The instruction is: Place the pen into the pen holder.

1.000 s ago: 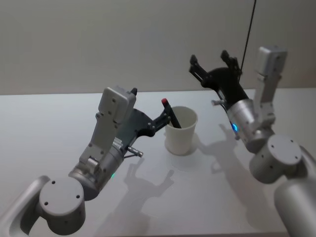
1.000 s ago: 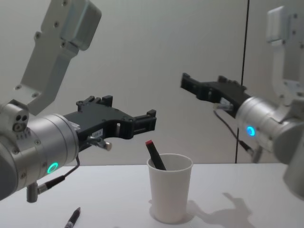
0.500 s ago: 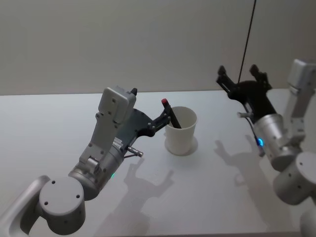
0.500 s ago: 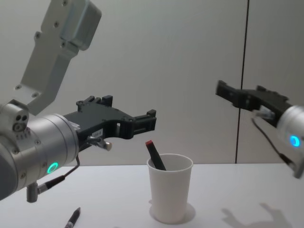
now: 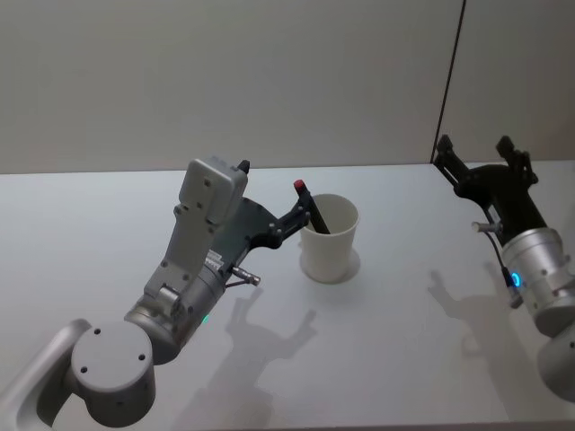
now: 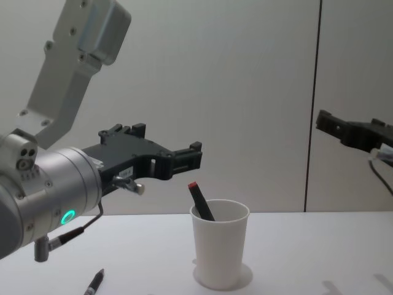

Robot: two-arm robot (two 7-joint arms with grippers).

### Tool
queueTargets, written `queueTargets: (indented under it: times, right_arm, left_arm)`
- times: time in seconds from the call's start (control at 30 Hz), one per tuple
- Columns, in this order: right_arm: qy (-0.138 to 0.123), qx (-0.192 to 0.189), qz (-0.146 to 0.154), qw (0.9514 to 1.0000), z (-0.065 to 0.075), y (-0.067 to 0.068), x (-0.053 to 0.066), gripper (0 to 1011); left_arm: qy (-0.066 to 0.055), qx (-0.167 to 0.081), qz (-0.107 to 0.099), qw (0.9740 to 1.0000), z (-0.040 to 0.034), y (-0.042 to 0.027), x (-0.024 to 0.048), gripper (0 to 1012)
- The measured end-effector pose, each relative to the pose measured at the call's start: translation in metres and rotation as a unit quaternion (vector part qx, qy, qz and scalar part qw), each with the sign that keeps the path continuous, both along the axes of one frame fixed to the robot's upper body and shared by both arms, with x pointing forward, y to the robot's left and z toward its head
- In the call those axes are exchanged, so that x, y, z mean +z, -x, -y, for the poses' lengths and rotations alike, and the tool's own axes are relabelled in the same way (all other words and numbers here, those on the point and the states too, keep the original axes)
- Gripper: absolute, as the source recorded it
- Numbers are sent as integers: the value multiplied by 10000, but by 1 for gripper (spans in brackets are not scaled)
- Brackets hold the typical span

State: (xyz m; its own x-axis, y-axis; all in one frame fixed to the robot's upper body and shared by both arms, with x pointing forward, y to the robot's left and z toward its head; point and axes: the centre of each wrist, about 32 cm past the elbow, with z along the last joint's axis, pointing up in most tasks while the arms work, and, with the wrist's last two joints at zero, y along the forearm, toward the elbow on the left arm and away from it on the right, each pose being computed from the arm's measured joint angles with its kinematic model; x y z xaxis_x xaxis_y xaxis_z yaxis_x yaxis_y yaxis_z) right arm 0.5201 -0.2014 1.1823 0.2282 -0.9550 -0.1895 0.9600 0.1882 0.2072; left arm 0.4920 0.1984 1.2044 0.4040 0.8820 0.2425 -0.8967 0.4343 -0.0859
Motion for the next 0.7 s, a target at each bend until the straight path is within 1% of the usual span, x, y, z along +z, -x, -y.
queueTargets:
  times: [0.27,0.57,0.7]
  right_arm:
    - [-8,-69,-48,10000,66,74,11,1001]
    - [-10,-102,-70,9999,99,114,17,1001]
    - [-12,-114,-76,9999,110,126,20,1001]
  left_arm:
    - [0,0,0,10000,0,0,0,1004]
    - [1,0,0,10000,1,0,0,1004]
    - [-8,16,-43,10000,-3,1,-2,1004]
